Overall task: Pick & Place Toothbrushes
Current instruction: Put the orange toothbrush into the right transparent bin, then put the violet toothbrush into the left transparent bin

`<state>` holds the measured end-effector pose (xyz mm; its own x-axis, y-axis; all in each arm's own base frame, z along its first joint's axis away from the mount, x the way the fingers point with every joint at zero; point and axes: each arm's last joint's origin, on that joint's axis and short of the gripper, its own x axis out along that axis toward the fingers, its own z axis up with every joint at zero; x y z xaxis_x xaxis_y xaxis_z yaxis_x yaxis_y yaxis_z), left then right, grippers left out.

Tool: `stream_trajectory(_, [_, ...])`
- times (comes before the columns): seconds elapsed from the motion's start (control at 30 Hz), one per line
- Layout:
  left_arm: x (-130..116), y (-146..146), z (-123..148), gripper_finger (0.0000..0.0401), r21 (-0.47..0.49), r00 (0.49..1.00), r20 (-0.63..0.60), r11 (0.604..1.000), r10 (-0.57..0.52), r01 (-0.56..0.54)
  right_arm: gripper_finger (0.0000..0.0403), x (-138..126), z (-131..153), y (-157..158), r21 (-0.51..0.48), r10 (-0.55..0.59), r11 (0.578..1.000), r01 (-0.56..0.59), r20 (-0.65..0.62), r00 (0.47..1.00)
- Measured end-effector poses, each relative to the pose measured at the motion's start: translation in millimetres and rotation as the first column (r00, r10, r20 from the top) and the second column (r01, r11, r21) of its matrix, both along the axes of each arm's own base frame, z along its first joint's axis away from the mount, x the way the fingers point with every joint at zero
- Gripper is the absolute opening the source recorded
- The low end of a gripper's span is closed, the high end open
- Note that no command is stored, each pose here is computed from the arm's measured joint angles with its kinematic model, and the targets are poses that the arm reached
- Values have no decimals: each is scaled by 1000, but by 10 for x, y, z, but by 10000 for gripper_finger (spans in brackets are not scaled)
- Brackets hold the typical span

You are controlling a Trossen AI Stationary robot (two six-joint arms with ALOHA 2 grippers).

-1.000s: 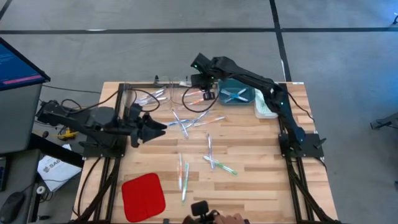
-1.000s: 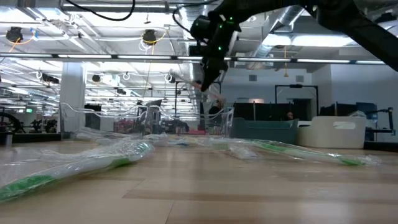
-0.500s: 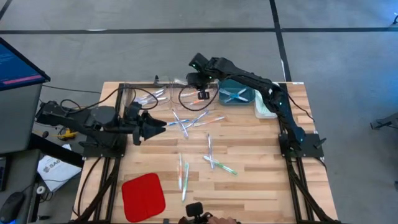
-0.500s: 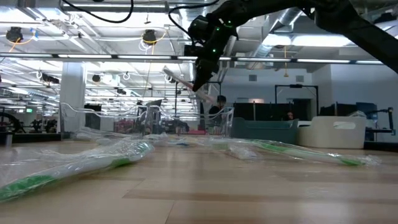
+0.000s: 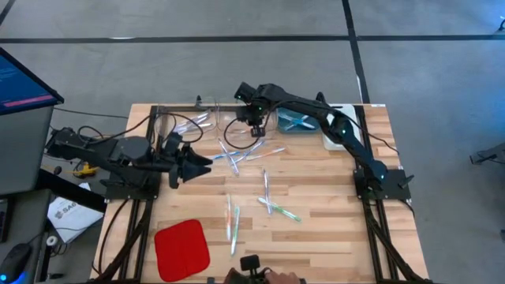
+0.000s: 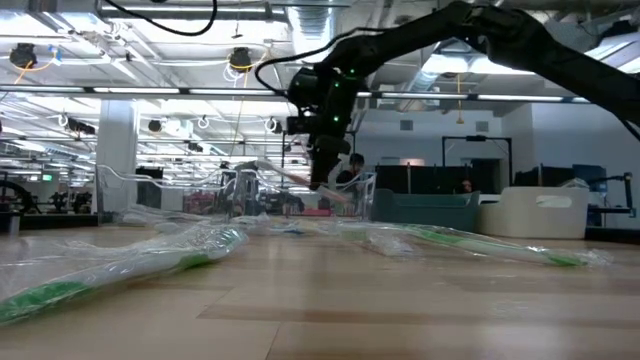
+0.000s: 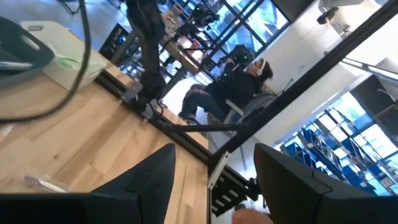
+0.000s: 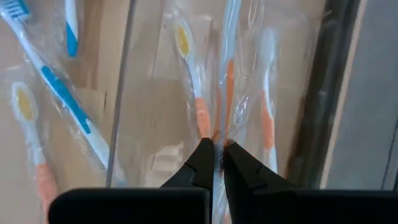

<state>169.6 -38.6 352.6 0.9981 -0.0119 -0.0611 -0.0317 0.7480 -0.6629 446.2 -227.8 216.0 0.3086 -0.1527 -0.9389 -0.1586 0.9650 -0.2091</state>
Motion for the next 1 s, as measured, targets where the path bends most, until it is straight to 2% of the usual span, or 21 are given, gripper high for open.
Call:
stream_trajectory(0.27, [-9,-11,-2,214,-2,1000,-4,1000,-22,22,10,-170,-262,-223,54,-37,998,44,-131,991])
stream_trajectory(0.43, [-10,-11,-2,214,-2,1000,-4,1000,-23,23,38,-151,-298,-224,-32,-41,999,36,-162,986])
stream_trajectory(0.57, [-10,-11,-8,214,0,1000,-10,1000,-23,23,60,-110,-240,-216,-105,-54,994,39,-144,988])
stream_trajectory(0.87, [-10,-12,-12,214,-1,1000,-14,1000,-25,25,96,-12,-34,-148,-144,-39,989,28,-78,996])
stream_trajectory(1.0, [-10,-13,-12,214,-1,999,-14,1000,-29,29,120,21,156,-63,-160,-71,985,70,-3,997])
